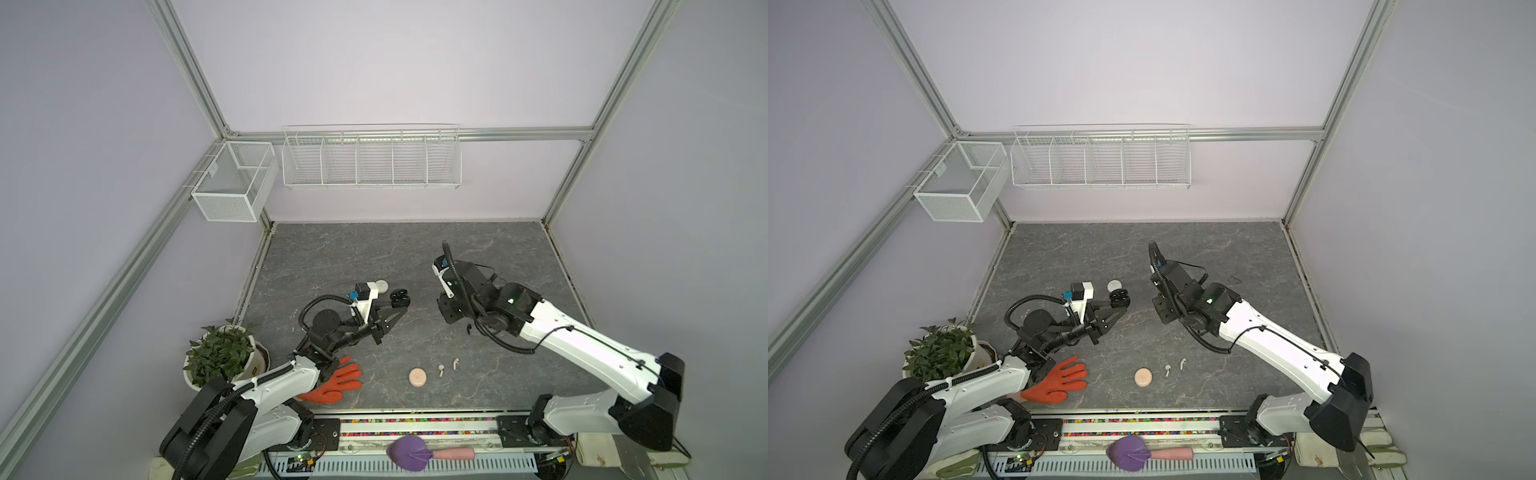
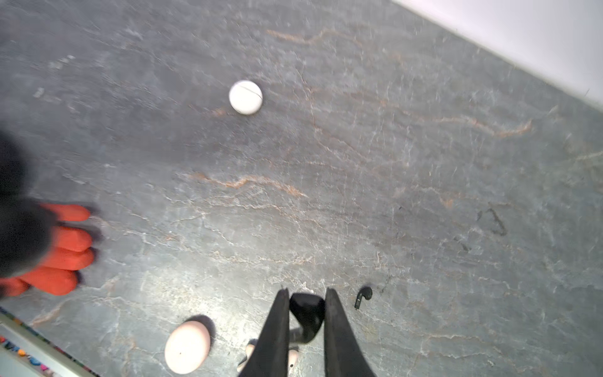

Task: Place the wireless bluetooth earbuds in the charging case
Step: 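Lift the earbud with the right gripper toward the case in the left gripper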

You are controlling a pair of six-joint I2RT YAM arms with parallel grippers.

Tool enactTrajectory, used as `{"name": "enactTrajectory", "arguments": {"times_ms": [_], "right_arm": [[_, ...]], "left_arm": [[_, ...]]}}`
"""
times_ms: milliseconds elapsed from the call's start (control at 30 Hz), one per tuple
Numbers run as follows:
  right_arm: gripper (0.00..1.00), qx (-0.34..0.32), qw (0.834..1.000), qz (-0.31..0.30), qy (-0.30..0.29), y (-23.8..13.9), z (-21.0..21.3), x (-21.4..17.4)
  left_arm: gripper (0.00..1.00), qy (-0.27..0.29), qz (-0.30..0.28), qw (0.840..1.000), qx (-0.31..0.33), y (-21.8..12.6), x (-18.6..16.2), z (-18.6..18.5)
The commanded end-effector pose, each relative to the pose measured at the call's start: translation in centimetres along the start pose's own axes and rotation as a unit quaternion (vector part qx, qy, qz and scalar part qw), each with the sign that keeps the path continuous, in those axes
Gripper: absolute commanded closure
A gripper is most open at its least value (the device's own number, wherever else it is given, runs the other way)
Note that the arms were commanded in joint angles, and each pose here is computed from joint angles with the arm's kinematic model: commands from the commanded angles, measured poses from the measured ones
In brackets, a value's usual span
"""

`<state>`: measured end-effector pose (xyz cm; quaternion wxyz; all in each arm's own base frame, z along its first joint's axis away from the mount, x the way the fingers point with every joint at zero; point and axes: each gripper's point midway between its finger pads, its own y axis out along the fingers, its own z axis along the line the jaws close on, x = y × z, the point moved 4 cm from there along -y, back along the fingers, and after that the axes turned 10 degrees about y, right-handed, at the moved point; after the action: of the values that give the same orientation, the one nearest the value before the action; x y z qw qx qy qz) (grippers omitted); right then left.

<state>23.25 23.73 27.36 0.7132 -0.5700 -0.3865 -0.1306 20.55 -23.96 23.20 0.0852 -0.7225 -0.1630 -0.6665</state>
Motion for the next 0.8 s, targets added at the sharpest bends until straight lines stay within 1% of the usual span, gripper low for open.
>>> {"name": "enactTrajectory", "arguments": {"times_ms": [0, 200, 400, 600, 767], "right_arm": [[0.83, 0.003, 0.999, -0.038, -0.033, -2.7, 0.9, 1.4], [0.84, 0.044, 0.992, -0.094, -0.068, -5.1, 4.4, 3.8], [0.85, 0.082, 0.983, -0.135, -0.091, -5.8, 7.4, 5.0], [0.85, 0.081, 0.981, -0.141, -0.104, -4.7, 9.0, 5.4], [0.85, 0.072, 0.981, -0.145, -0.109, -4.0, 9.5, 5.6]], "left_arm": [[1.0, 0.05, -0.031, 0.998, -0.025, 0.8, 1.8, -0.4], [1.0, 0.061, -0.046, 0.996, -0.05, 1.4, 2.1, -0.7], [1.0, 0.063, -0.053, 0.995, -0.064, 1.5, 2.1, -0.9], [1.0, 0.07, -0.051, 0.994, -0.068, 1.3, 2.1, -1.2], [1.0, 0.067, -0.052, 0.994, -0.071, 1.3, 2.2, -1.2]]}}
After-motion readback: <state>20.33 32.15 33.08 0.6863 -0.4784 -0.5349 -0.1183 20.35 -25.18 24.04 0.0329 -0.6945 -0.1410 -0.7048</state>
